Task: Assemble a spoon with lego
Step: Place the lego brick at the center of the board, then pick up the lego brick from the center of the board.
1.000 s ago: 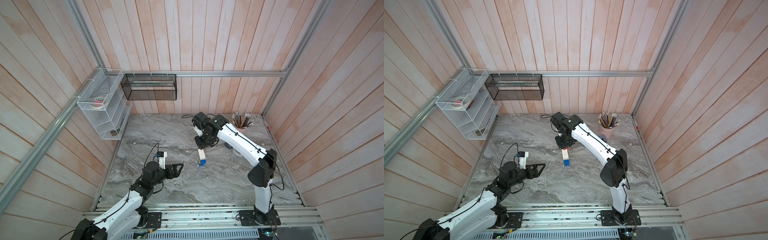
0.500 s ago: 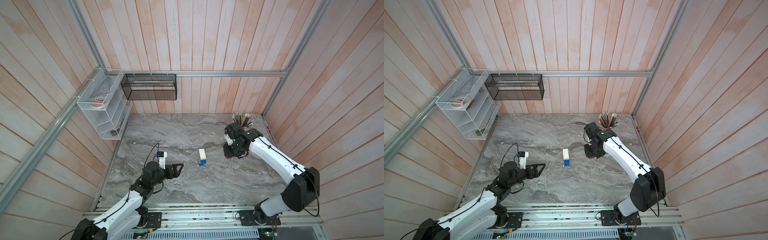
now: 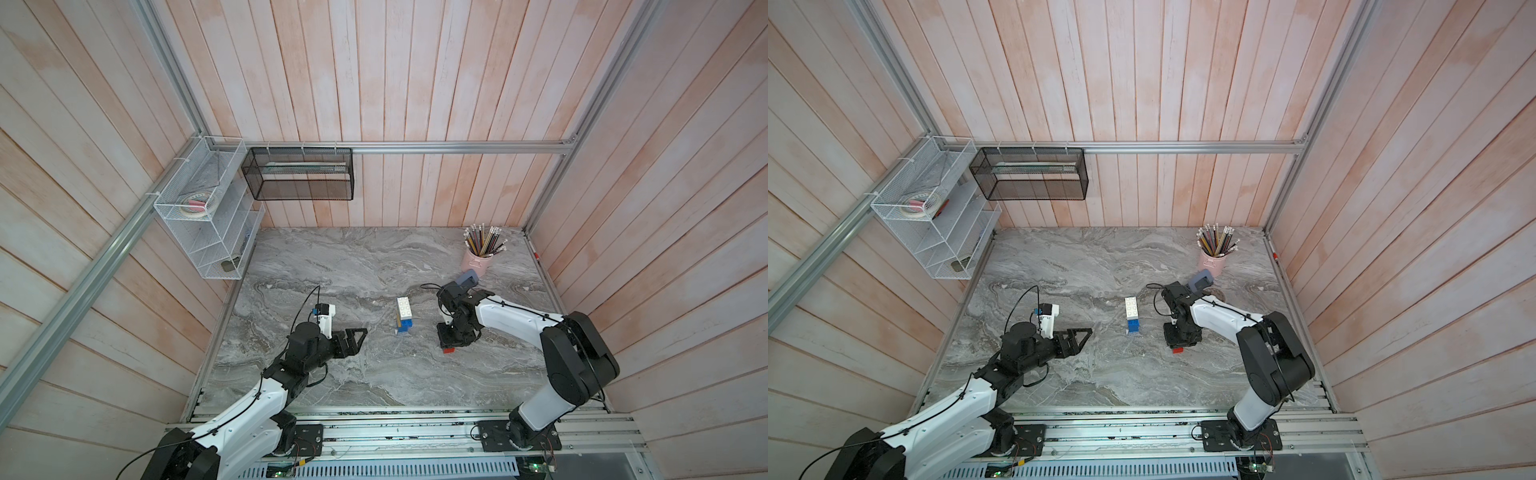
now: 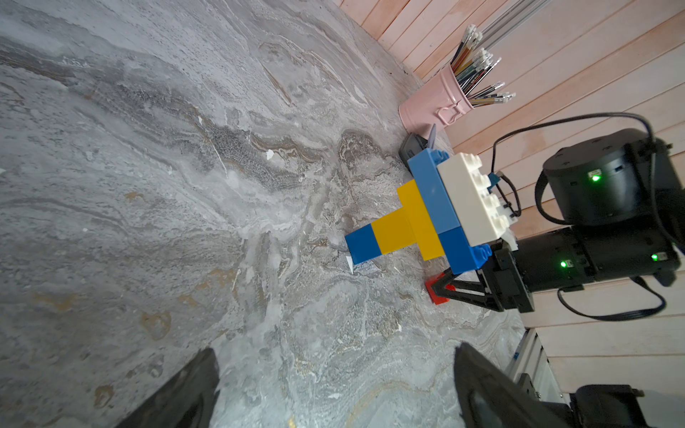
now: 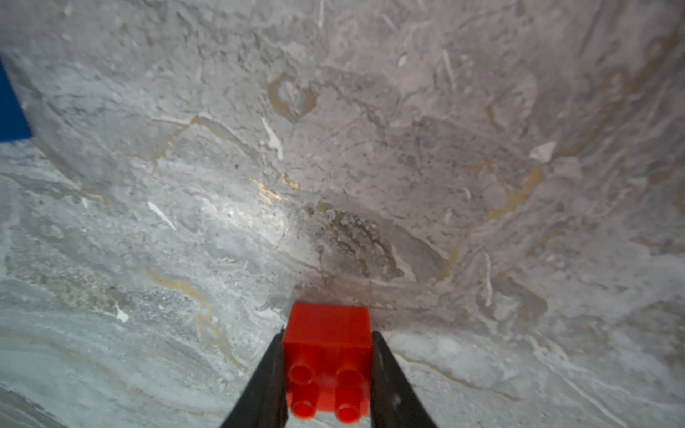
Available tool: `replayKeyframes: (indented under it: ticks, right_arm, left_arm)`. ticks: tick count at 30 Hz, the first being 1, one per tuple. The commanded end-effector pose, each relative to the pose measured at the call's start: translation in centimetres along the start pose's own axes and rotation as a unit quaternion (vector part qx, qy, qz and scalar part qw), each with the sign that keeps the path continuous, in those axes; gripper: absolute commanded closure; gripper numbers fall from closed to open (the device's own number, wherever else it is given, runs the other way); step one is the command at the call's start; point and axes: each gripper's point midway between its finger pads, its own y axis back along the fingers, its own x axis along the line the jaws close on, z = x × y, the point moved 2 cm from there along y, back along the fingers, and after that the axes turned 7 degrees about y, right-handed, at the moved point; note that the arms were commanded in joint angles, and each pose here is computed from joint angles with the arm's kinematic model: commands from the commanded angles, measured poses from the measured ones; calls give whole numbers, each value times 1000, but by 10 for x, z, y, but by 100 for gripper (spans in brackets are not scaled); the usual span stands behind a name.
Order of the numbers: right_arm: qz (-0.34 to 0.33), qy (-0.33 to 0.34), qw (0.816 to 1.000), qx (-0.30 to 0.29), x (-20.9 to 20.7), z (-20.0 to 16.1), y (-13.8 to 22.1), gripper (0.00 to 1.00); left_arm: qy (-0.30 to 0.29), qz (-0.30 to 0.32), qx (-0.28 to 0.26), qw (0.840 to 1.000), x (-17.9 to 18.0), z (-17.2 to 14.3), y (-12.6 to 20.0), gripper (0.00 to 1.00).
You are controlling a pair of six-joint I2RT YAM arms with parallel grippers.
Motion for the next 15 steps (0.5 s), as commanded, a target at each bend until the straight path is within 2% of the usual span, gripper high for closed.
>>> replayKeyframes:
  ticks: [1,8,15]
  right_arm:
    - [-2,-3,1000,-15,3,5,-9,61]
    - [-16,-5,999,-39,5,3,3,44]
    - [-37,-6,998,-51,6,-2,2,45]
  left_arm:
    - [-4,-5,7,1000,1,-5,-1,0]
    - [-3,-6,8,1000,2,-6,-1,0]
    - [-2,-5,11,1000,3,-9,-1,0]
